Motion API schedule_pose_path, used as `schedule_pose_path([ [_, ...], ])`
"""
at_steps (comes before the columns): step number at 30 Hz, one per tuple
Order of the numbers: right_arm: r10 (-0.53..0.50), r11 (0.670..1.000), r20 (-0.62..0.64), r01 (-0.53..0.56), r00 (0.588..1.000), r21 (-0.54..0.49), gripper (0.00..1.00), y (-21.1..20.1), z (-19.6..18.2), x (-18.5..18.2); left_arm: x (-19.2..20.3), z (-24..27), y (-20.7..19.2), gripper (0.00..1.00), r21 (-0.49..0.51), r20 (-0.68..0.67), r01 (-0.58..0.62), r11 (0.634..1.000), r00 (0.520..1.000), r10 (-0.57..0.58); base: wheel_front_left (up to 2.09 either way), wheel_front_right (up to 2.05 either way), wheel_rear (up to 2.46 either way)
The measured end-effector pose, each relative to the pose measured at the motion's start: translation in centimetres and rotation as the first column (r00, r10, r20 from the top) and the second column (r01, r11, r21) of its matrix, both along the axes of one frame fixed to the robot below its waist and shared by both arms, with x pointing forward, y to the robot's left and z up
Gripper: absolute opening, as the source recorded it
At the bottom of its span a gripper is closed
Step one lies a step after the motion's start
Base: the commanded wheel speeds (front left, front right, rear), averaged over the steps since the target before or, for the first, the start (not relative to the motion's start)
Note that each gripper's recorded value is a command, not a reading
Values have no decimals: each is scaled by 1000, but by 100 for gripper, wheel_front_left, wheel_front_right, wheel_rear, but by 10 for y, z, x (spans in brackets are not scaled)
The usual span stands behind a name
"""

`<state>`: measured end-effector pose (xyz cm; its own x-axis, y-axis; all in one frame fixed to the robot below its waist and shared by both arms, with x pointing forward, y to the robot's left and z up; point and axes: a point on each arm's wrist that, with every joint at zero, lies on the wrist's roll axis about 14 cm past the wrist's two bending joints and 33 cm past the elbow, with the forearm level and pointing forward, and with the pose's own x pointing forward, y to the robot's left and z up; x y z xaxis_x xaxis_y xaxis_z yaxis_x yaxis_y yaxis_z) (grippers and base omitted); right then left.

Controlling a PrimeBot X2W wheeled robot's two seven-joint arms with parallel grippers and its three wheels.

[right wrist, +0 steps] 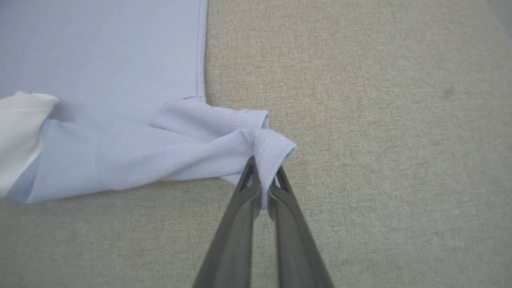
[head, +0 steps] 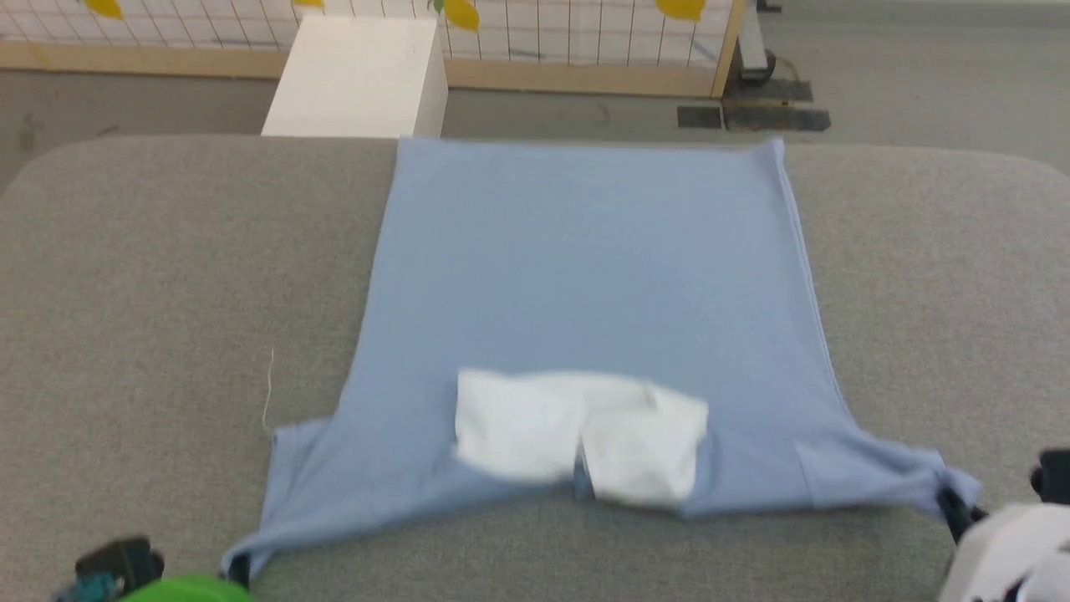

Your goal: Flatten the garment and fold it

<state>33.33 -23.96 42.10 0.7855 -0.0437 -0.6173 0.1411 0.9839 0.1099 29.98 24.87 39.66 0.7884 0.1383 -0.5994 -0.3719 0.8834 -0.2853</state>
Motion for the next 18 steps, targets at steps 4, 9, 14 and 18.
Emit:
schedule_pose_path([
  [4, -39, 999, -47, 40, 998, 18, 0, -9, -10, -22, -29, -12, 6, 0, 2, -70, -50, 999, 996, 50, 0, 0, 0],
  [9, -45, 996, -140, 55, 989, 68, 0, -5, -36, -43, -46, -21, 7, 0, -5, -114, -70, 998, 991, 69, 0, 0, 0],
  [14, -33, 993, -179, 52, 983, 107, 42, 5, -57, -51, -47, -25, -4, 0, -47, -107, -52, 998, 993, 46, 0, 0, 0],
  [18, -32, 989, -159, 54, 987, 135, 100, 10, -60, -47, -45, -26, -8, 0, -74, -96, -52, 996, 994, 45, 0, 0, 0],
])
